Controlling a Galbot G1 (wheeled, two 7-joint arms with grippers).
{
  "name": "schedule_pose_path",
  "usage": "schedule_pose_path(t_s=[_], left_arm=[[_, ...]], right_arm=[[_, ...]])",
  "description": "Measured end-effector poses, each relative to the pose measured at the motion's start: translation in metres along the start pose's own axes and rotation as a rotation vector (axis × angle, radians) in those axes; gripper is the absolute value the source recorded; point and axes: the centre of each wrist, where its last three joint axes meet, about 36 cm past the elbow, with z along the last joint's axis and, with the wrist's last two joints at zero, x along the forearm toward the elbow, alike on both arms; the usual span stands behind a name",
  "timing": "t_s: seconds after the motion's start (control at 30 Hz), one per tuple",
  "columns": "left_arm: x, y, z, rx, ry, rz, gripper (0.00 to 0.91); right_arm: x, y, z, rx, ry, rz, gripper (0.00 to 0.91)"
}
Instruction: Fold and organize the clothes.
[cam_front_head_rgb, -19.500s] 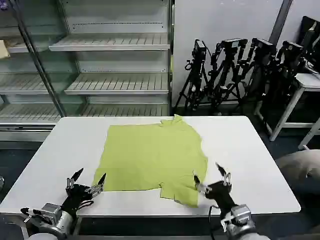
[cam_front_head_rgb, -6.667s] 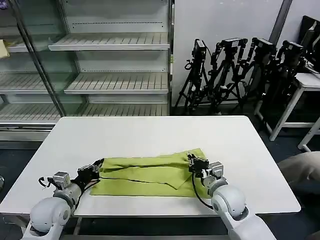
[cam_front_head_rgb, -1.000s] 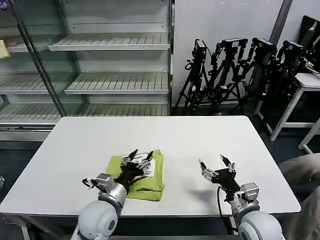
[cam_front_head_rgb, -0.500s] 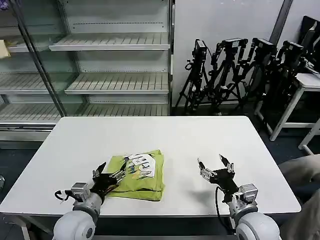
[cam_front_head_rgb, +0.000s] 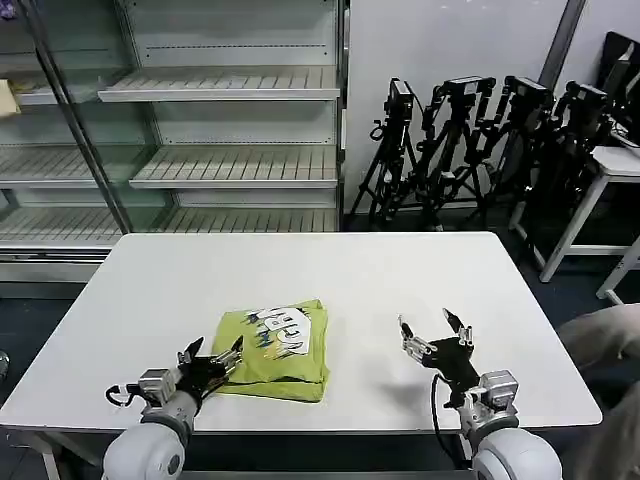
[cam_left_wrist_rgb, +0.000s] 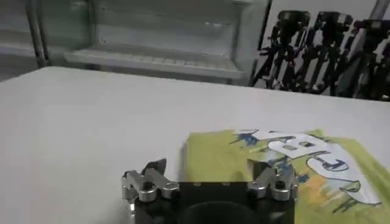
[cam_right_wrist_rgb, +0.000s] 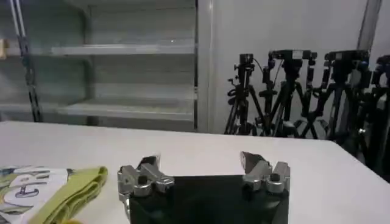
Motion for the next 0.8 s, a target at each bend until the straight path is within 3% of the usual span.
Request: schedule_pose_path(t_s=[0.17, 0.2, 0.23, 0.27, 0.8], left_arm=[[-0.007, 0.006, 0.007, 0.006, 0.018, -0.013, 0.907], [-0.007, 0.006, 0.008, 0.008, 0.020, -0.014, 0.836], [-0.008, 0.006, 0.009, 0.009, 0.021, -0.014, 0.615], [-0.008, 0.006, 0.010, 0.012, 0.022, -0.012, 0.010], [-0.010, 0.006, 0.024, 0.076, 0.009, 0.037, 0.020]], right_arm=[[0.002, 0.000, -0.003, 0.007, -0.007, 0.002, 0.907], [0.002, 0.000, -0.003, 0.008, -0.008, 0.002, 0.907], [0.002, 0.001, -0.003, 0.009, -0.008, 0.002, 0.907], [0.002, 0.001, -0.003, 0.011, -0.008, 0.002, 0.907], [0.002, 0.003, -0.004, 0.021, -0.015, -0.010, 0.907]])
